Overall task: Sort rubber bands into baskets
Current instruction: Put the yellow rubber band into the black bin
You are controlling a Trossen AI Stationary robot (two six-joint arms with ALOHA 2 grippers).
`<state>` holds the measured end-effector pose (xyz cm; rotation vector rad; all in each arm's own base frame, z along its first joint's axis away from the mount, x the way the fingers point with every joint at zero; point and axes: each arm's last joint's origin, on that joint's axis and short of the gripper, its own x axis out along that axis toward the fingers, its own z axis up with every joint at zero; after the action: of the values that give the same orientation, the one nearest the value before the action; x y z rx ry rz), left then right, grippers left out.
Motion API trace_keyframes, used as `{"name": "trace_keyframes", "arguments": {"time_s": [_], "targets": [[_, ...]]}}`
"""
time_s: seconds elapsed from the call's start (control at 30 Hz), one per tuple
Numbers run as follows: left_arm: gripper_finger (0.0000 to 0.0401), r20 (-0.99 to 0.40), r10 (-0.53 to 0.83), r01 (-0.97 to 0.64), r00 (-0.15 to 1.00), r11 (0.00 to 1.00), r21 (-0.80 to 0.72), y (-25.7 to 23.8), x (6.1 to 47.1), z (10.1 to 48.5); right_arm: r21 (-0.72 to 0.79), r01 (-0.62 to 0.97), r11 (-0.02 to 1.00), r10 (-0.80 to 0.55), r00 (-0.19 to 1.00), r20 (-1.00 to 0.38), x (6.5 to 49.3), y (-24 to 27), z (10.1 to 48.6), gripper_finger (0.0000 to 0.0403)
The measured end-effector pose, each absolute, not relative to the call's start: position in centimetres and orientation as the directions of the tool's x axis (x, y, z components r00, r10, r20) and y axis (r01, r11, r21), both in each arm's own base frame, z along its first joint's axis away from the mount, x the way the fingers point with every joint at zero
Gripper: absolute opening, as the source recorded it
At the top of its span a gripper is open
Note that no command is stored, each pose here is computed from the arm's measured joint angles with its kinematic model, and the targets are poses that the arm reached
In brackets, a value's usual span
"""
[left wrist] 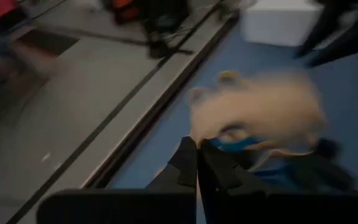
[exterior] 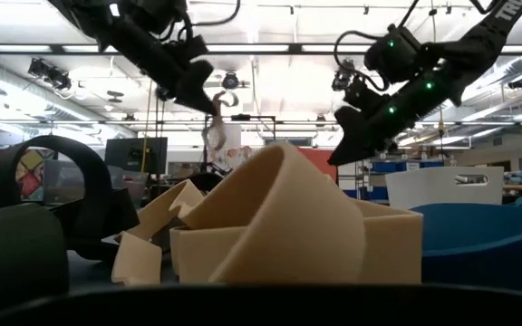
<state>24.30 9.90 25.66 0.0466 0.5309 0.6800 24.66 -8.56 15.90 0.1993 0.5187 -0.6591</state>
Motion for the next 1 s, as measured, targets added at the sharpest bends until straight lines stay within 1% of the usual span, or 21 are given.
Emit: {"name": "trace_keyframes", "arguments": {"time_s": [0.13, 0.17, 0.33, 0.43, 0.53, 0.63, 0.8, 0.9, 1.0], "targets": [[0.0004, -0.516, 0.654, -0.662, 0.554, 0.721, 0.204, 10.9, 22.4, 25.6, 0.012, 0.645, 0.764, -0.542, 0.652, -0.531, 24.2, -9.0, 15.6, 0.0113], [0.0004, -0.541, 0.668, -0.687, 0.512, 0.696, 0.21, 11.2, 21.8, 25.5, 0.011, 0.647, 0.763, -0.543, 0.65, -0.532, 24.2, -9.1, 15.6, 0.0114], [0.0004, -0.637, 0.726, -0.824, 0.26, 0.51, 0.246, 11.8, 18.6, 24.9, 0.024, 0.655, 0.755, -0.543, 0.647, -0.535, 24.2, -9.1, 15.5, 0.0121], [0.0004, -0.659, 0.736, -0.86, 0.154, 0.428, 0.277, 11.9, 17.2, 24.8, 0.041, 0.635, 0.772, -0.523, 0.67, -0.527, 24.4, -8.8, 15.6, 0.0122], [0.0004, -0.667, 0.74, -0.876, 0.079, 0.371, 0.308, 12.0, 16.5, 24.6, 0.045, 0.627, 0.778, -0.519, 0.681, -0.517, 24.5, -8.7, 15.7, 0.0121], [0.0005, -0.679, 0.734, -0.891, 0.035, 0.33, 0.311, 12.4, 16.0, 24.4, 0.032, 0.615, 0.788, -0.513, 0.684, -0.519, 24.5, -8.7, 15.7, 0.0122], [0.0017, -0.69, 0.723, -0.893, -0.001, 0.309, 0.326, 12.8, 15.5, 23.6, -0.006, 0.583, 0.813, -0.5, 0.692, -0.521, 24.6, -8.5, 15.7, 0.0136], [0.0041, -0.697, 0.716, -0.894, -0.027, 0.296, 0.338, 12.9, 15.1, 23.0, -0.029, 0.572, 0.82, -0.5, 0.691, -0.521, 24.6, -8.5, 15.7, 0.0147], [0.0075, -0.703, 0.709, -0.905, -0.052, 0.264, 0.333, 13.2, 14.7, 22.6, -0.027, 0.566, 0.824, -0.493, 0.693, -0.526, 24.5, -8.5, 15.7, 0.0159]]}}
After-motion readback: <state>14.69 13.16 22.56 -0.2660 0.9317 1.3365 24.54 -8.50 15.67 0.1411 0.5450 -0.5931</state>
